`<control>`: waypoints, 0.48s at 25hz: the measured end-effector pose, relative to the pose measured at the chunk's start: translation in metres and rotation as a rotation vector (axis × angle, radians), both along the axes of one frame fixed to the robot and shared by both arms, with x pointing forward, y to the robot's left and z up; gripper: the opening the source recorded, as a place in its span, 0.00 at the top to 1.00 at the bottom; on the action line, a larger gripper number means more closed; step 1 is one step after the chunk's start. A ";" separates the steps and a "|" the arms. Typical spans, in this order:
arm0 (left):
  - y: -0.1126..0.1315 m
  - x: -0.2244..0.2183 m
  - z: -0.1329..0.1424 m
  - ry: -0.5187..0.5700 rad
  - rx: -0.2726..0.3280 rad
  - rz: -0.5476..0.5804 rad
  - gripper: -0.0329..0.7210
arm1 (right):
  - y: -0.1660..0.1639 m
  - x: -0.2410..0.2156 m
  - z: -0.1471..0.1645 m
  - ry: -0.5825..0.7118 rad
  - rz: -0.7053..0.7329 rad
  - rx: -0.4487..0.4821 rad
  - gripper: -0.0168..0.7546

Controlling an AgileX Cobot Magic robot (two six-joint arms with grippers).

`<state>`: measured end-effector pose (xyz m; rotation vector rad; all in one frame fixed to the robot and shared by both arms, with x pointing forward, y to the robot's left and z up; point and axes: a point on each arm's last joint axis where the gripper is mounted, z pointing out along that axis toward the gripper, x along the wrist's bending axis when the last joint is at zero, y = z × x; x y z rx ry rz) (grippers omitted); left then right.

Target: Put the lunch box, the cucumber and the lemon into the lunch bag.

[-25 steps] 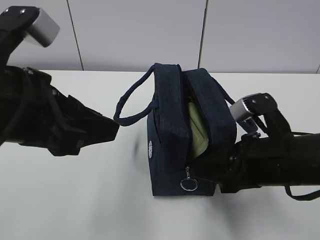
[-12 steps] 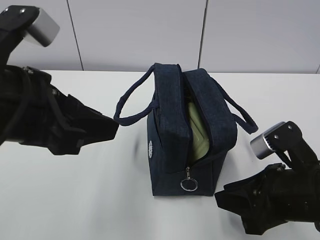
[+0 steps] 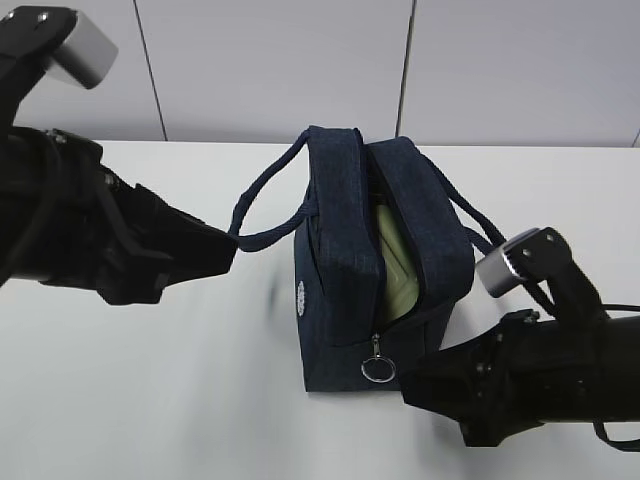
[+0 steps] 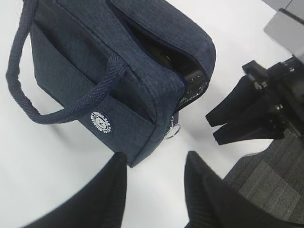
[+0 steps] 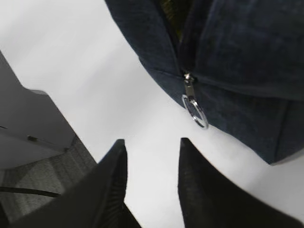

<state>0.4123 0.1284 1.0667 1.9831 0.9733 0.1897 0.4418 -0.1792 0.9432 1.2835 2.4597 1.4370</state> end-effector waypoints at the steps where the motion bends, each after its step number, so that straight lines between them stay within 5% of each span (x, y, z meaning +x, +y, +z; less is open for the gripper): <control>1: 0.000 0.000 0.000 -0.001 -0.001 0.001 0.59 | 0.002 0.002 -0.002 0.012 0.008 0.008 0.62; 12: 0.000 0.001 0.000 -0.019 0.011 -0.002 0.59 | 0.010 0.030 -0.026 0.087 -0.001 -0.028 0.59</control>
